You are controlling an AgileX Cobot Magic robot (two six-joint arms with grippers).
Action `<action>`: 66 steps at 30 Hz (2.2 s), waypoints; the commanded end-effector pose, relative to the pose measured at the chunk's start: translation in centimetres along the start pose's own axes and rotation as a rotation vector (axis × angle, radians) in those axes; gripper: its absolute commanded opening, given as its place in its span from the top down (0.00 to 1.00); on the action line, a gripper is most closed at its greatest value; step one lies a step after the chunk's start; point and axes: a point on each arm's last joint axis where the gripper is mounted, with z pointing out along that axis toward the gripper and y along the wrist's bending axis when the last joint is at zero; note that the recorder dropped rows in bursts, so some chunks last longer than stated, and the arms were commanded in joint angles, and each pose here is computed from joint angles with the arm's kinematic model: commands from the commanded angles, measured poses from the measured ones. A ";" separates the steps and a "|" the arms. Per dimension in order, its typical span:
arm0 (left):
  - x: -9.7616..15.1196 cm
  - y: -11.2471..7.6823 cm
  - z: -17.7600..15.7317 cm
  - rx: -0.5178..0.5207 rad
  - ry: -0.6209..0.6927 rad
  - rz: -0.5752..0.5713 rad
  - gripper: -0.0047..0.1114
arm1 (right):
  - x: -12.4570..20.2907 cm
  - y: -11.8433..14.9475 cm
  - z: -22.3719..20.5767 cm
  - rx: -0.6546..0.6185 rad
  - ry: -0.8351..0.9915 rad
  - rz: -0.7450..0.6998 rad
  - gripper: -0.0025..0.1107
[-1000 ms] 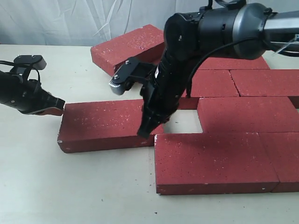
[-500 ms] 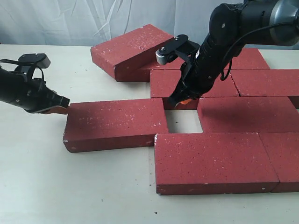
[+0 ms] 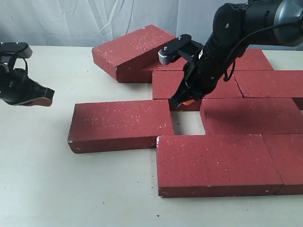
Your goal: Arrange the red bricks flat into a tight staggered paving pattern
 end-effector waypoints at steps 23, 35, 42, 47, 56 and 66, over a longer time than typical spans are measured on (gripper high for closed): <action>0.1 -5.9 6.7 0.136 0.150 0.143 0.96 | -0.1 -0.3 -0.3 0.016 -0.031 0.006 0.97; -0.2 -7.7 7.2 0.139 0.128 0.174 0.96 | -0.2 -0.3 -0.3 0.016 -0.037 0.008 0.97; -0.3 -8.7 7.5 0.137 0.118 0.197 0.96 | -0.2 -0.3 -0.3 0.016 -0.037 0.008 0.97; -0.3 -9.3 8.1 0.150 0.131 0.208 0.96 | -0.2 -0.3 -0.3 0.016 -0.037 0.008 0.97; -0.6 -11.1 10.1 0.183 0.150 0.246 0.96 | -0.2 -0.3 -0.3 0.016 -0.037 0.008 0.97; -0.5 -12.4 10.3 0.190 0.164 0.312 0.96 | -0.2 -0.3 -0.3 0.017 -0.036 0.006 0.97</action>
